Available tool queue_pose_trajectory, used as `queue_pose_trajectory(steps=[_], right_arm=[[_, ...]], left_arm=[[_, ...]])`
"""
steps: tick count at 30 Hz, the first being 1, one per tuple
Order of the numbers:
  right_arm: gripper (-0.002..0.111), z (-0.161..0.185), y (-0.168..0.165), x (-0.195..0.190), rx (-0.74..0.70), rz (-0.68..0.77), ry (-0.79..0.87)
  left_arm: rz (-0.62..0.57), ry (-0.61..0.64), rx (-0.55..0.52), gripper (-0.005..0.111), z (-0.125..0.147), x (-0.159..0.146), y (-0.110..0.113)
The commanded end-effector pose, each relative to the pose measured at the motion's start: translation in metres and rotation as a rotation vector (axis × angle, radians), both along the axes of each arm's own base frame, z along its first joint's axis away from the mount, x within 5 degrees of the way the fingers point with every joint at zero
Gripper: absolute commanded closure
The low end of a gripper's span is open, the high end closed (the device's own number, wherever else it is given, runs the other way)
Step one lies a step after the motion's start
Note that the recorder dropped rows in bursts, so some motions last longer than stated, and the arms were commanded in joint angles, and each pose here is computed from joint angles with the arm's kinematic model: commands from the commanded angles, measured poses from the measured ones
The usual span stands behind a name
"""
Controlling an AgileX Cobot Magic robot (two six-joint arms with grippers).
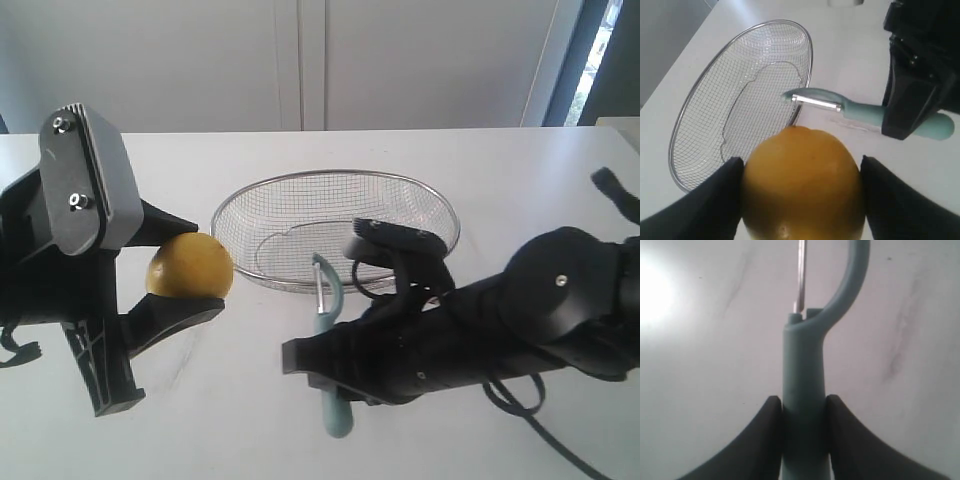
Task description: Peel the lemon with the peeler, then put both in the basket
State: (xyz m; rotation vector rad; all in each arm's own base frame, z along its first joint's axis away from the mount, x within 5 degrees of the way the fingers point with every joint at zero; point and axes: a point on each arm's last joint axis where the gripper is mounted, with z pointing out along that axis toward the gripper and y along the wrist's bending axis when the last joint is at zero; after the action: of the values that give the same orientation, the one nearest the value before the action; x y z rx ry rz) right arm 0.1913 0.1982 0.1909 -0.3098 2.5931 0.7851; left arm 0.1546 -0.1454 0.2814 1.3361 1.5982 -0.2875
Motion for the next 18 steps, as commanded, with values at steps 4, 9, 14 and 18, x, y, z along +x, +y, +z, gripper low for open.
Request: queue_pose_trajectory(steps=[4, 9, 14, 18], right_arm=[[0.108, 0.002, 0.044, -0.001, 0.025, 0.101, 0.021], [0.108, 0.007, 0.052, -0.003, 0.052, 0.118, 0.041], [0.108, 0.022, 0.049, -0.010, 0.072, 0.207, 0.010], [0.108, 0.037, 0.048, -0.015, 0.117, 0.248, -0.036]], left_arm=[[0.004, 0.024, -0.021, 0.107, 0.000, -0.002, 0.000], [0.004, 0.024, -0.021, 0.107, 0.000, -0.002, 0.000], [0.004, 0.024, -0.021, 0.107, 0.000, -0.002, 0.000], [0.004, 0.024, -0.021, 0.107, 0.000, -0.002, 0.000]])
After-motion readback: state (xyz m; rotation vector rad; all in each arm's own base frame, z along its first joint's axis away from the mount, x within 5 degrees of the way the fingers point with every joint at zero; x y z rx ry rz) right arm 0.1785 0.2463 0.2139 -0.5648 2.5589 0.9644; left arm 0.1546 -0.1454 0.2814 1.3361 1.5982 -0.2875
